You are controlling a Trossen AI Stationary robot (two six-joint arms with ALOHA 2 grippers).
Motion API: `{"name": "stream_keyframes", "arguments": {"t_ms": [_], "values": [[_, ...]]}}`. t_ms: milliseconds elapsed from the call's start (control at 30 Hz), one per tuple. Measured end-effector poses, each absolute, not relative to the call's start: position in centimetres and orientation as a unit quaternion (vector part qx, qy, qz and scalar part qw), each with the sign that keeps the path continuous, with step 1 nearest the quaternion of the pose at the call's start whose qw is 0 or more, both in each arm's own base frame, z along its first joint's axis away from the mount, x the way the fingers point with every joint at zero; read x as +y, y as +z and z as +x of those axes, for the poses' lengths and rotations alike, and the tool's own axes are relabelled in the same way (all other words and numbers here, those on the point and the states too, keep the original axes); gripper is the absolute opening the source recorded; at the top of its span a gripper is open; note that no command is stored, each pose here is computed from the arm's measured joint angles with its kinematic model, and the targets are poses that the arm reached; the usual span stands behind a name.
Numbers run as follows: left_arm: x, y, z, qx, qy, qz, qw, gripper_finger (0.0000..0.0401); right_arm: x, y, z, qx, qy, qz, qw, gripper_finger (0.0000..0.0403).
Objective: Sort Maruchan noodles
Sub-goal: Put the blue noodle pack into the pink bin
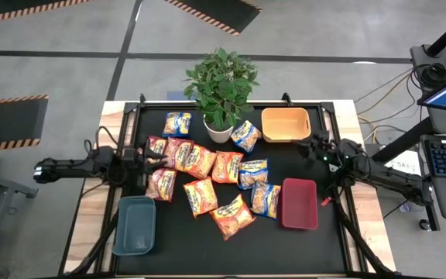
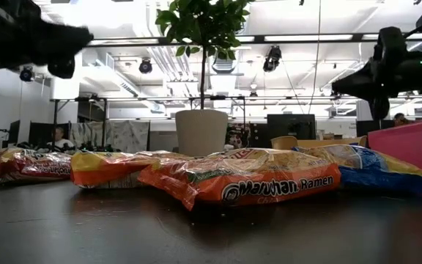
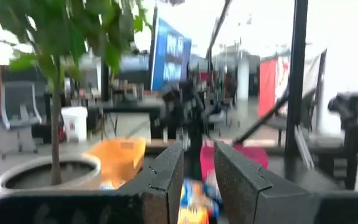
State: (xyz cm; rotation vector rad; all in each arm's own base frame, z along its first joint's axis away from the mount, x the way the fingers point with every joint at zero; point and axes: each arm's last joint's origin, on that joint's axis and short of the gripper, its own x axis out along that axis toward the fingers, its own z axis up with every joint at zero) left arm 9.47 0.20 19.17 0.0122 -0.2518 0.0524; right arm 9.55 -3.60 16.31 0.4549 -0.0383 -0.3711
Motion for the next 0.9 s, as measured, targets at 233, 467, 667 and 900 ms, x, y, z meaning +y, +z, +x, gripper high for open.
{"name": "stream_keyframes", "arguments": {"t_ms": [233,467,667,900], "values": [[0.2,21.6,8.5,-0.258,0.027,0.004,0.966,0.0075,-2.7,17.6,9.8,-0.068,-0.125,0.183,0.973,0.0013],[0.2,22.7,7.7,-0.324,0.027,0.002,0.946,0.0075,-1.6,19.1,9.8,-0.133,-0.055,0.179,0.973,0.0013],[0.2,22.7,7.8,-0.322,0.027,0.002,0.946,0.0075,-1.1,19.8,10.0,-0.163,-0.041,0.184,0.968,0.0013],[0.2,22.7,7.8,-0.323,0.016,-0.028,0.946,0.0075,-1.1,21.5,10.8,-0.161,-0.061,0.189,0.967,0.0013]]}}
